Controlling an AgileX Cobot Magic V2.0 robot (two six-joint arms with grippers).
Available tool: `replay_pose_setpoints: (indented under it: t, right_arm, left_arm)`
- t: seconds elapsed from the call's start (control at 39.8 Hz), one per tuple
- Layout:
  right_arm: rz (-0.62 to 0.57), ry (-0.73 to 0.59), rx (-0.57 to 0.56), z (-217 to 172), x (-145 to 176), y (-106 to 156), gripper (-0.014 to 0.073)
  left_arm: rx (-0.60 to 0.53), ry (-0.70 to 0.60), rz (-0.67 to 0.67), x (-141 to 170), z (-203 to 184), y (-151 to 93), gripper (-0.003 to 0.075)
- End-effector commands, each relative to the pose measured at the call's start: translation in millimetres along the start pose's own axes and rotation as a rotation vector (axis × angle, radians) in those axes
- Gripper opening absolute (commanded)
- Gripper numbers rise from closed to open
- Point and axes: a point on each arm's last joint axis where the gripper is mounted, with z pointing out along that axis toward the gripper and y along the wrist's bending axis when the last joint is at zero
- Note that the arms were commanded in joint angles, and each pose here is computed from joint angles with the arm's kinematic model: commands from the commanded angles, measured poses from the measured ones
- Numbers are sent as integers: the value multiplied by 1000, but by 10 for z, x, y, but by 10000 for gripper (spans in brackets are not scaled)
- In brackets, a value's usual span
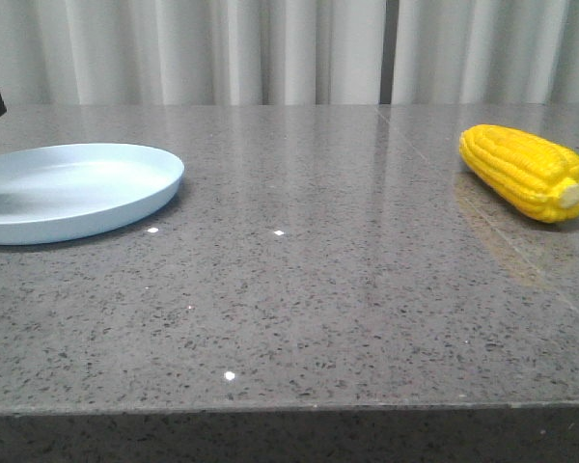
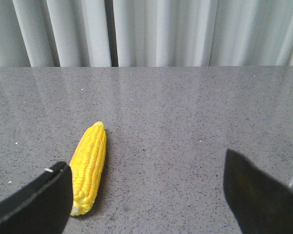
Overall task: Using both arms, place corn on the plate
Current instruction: 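Lower the left gripper onto the rim of the light blue plate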
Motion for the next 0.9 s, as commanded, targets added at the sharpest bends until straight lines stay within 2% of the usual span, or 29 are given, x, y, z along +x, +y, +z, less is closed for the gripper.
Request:
replay_pose_setpoints:
  t: [0.0,0.18,0.25,0.4,0.68,0.88]
  right_arm:
    - [-15,-99,-1,-20,-175,9,645]
    - [-15,-99,-1,-20,-175,9,645]
    - [-15,-99,-1,-20,-175,9,645]
    - [-15,-99,-1,-20,-175,9,645]
    - [-15,-99,-1,-20,-175,9,645]
    - [-15,-99,-1,-20,-175,9,645]
  left_arm:
    - [4,-96,5,-89,-206,-19,317]
    - [4,-96,5,-89,-206,-19,62]
    - [4,-96,5,-89,-206,-19,-19]
    - [26,-98,-10,-93,-212,-37,-20]
    - [175,-132,-101,-217,-427,-161,-20]
    - [359,-170,-174,-311,-592,-370,-20]
